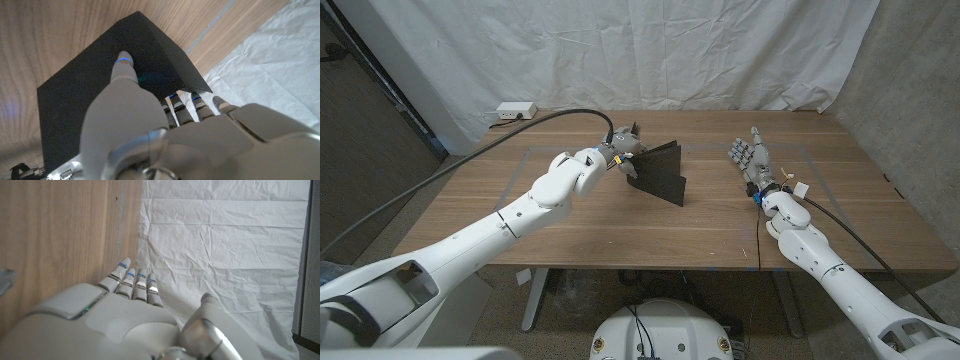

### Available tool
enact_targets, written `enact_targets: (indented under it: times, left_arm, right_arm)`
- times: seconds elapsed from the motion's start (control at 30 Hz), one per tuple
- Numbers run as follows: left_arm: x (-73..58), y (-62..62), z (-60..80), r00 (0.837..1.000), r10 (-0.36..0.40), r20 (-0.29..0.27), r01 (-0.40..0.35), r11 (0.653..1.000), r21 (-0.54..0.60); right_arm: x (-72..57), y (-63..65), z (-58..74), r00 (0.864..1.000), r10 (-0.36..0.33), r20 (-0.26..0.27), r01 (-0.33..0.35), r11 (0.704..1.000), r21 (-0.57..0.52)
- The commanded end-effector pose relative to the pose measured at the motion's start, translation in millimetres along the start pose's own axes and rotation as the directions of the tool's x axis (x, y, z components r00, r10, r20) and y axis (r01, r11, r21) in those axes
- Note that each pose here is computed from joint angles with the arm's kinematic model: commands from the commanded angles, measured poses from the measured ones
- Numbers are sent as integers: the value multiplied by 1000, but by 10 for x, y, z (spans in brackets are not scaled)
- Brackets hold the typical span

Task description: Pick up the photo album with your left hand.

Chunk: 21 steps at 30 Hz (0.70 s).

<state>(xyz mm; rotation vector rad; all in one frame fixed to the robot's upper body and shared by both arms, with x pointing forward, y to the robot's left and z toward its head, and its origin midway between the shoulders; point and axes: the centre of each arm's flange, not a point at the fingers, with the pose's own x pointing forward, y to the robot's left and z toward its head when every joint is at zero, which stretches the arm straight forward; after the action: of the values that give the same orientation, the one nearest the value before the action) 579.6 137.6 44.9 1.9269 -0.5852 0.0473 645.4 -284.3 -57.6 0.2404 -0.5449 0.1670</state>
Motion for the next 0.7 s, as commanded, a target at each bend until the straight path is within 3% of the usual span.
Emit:
enact_targets:
  times: [0.03,0.7]
  left_arm:
    - [-12,8,20,1000,5,2,-5,1000,-3]
    - [-6,-42,72,1000,13,4,-13,1000,-13]
  right_arm:
    - [34,16,2,1000,4,-1,-4,1000,3]
    - [52,-3,-12,1000,6,-2,-6,1000,7]
